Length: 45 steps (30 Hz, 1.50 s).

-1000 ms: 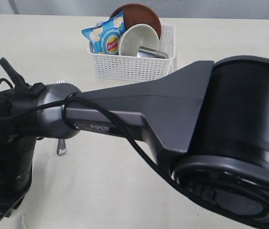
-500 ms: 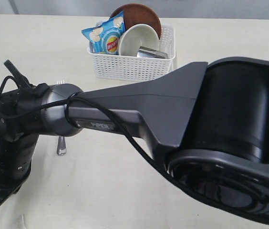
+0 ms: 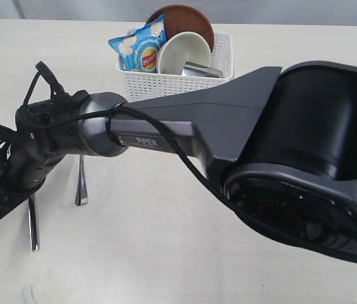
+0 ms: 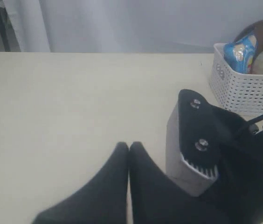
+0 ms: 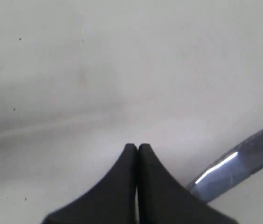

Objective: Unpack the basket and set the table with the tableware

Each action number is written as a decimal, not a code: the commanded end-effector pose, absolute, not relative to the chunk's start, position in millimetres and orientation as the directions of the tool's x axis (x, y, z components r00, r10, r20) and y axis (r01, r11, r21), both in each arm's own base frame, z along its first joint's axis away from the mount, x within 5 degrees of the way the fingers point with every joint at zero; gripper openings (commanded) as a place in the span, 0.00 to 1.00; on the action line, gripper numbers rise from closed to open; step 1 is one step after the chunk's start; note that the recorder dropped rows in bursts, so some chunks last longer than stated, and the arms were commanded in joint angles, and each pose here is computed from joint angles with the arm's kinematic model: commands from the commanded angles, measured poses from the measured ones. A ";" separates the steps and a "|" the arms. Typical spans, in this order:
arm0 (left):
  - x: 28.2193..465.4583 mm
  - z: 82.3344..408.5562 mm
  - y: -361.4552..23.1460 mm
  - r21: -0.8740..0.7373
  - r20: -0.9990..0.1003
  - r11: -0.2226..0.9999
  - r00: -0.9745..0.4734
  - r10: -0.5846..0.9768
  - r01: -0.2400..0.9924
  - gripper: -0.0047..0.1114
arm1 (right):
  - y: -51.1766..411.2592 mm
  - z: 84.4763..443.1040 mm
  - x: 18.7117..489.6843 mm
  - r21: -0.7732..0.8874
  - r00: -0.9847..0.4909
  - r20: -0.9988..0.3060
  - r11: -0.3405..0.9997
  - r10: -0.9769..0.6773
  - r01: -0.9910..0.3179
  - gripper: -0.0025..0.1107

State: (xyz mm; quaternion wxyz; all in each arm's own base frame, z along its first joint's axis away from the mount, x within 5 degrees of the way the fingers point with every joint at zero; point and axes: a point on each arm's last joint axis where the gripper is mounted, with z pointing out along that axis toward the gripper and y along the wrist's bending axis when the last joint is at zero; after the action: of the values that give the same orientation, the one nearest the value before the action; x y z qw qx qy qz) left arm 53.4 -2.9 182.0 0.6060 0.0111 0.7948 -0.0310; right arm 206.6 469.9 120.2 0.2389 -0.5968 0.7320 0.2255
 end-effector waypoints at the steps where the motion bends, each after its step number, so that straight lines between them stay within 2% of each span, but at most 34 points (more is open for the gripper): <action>1: 53.5 182.3 -2.5 -0.025 -0.967 0.998 -0.253 -0.010 0.054 0.04 | 476.0 118.7 217.6 0.023 -0.161 -0.643 0.191 -0.749 -0.981 0.02; 9: 53.5 182.3 -2.5 -0.025 -0.967 0.998 -0.253 -0.010 0.054 0.04 | 483.8 115.9 244.5 0.078 -0.228 -0.628 0.232 -0.744 -0.970 0.02; 20: 53.5 182.3 -2.5 -0.025 -0.967 0.998 -0.253 -0.010 0.054 0.04 | 459.5 110.0 275.6 0.058 -0.296 -0.542 0.317 -0.786 -0.947 0.02; 29: 53.5 182.3 -2.5 -0.025 -0.967 0.998 -0.253 -0.010 0.054 0.04 | 459.1 117.3 272.3 0.067 -0.287 -0.535 0.298 -0.794 -0.952 0.02; 39: 53.5 182.3 -2.5 -0.025 -0.967 0.998 -0.253 -0.010 0.054 0.04 | 446.7 164.9 258.0 0.111 -0.265 -0.468 0.241 -0.843 -0.964 0.02; 45: 53.5 182.3 -2.5 -0.025 -0.967 0.998 -0.253 -0.010 0.054 0.04 | 435.2 142.8 252.7 0.149 -0.290 -0.326 0.254 -0.900 -0.956 0.02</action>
State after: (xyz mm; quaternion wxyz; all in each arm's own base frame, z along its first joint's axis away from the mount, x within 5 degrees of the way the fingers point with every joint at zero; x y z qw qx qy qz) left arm 53.4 -2.9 182.0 0.6060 0.0111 0.7948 -0.0310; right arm 252.6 441.5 156.6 0.1148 -0.5896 0.7793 0.1785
